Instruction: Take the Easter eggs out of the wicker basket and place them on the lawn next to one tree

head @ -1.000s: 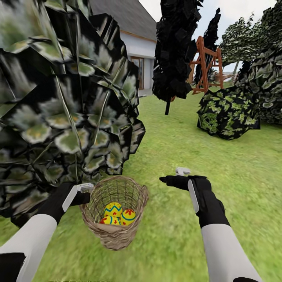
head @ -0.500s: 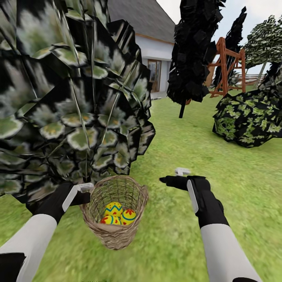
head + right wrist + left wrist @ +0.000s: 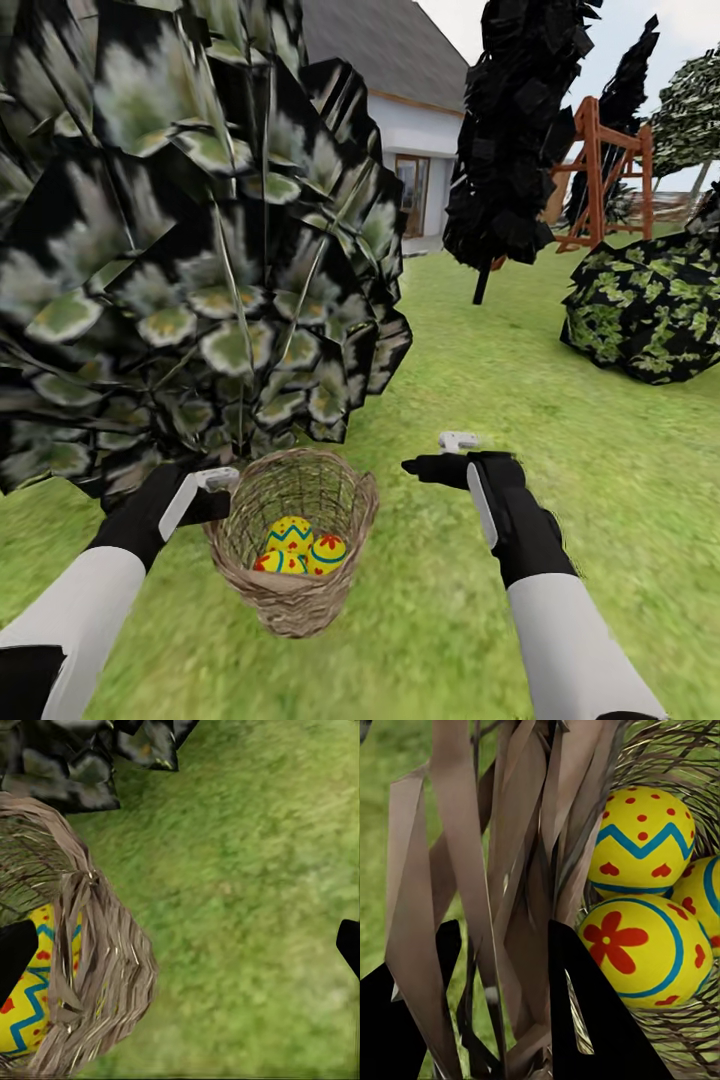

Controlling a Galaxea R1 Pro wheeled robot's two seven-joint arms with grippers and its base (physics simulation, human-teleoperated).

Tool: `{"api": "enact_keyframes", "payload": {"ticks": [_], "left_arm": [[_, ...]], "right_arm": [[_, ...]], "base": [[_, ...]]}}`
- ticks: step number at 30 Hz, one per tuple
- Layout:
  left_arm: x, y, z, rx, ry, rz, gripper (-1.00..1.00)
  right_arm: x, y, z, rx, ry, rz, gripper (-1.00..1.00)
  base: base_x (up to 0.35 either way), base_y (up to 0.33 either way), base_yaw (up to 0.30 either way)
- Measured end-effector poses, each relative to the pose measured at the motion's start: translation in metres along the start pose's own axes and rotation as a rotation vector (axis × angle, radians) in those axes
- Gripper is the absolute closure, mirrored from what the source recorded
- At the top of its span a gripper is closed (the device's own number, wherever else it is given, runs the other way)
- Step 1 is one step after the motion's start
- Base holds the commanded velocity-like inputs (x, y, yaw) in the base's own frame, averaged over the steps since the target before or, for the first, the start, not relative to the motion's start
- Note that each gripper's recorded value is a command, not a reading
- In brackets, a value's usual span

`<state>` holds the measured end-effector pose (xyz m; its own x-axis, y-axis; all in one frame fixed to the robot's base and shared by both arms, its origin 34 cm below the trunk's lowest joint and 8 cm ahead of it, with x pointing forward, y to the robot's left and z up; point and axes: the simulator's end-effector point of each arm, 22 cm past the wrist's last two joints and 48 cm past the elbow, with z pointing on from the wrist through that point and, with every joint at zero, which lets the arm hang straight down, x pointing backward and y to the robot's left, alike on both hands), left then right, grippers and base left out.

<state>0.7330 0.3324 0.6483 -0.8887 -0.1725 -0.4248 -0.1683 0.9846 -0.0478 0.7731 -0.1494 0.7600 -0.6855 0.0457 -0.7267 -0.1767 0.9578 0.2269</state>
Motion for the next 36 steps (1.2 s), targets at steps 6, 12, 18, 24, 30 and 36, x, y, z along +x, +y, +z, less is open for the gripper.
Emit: {"api": "enact_keyframes", "payload": {"ticks": [6, 12, 18, 24, 30, 36], "left_arm": [[-0.002, 0.001, -0.003, -0.001, -0.005, 0.001, 1.0], [-0.001, 0.003, -0.003, -0.009, -0.004, 0.004, 1.0], [0.0, 0.003, 0.0, -0.009, 0.001, 0.004, 1.0], [0.001, 0.013, 0.002, -0.027, 0.006, 0.006, 1.0], [0.003, 0.011, 0.005, -0.018, 0.011, 0.0, 1.0], [0.005, 0.011, 0.007, -0.018, 0.016, -0.002, 1.0]], "right_arm": [[-0.001, -0.006, -0.001, 0.06, -0.001, -0.02, -1.0], [0.0, -0.005, -0.001, 0.062, 0.001, -0.02, -1.0], [0.004, 0.005, 0.004, 0.058, 0.016, -0.058, -1.0], [0.006, -0.002, 0.006, 0.114, 0.021, -0.082, -1.0], [0.009, -0.003, 0.009, 0.115, 0.026, -0.081, -1.0], [0.016, -0.004, 0.014, 0.115, 0.044, -0.081, -1.0]], "base": [[-0.208, 0.0, 0.269], [-0.006, 0.0, 0.281], [0.0, 0.0, 0.27], [0.0, 0.0, 0.267], [0.0, 0.0, 0.251], [0.0, 0.0, 0.243]]}}
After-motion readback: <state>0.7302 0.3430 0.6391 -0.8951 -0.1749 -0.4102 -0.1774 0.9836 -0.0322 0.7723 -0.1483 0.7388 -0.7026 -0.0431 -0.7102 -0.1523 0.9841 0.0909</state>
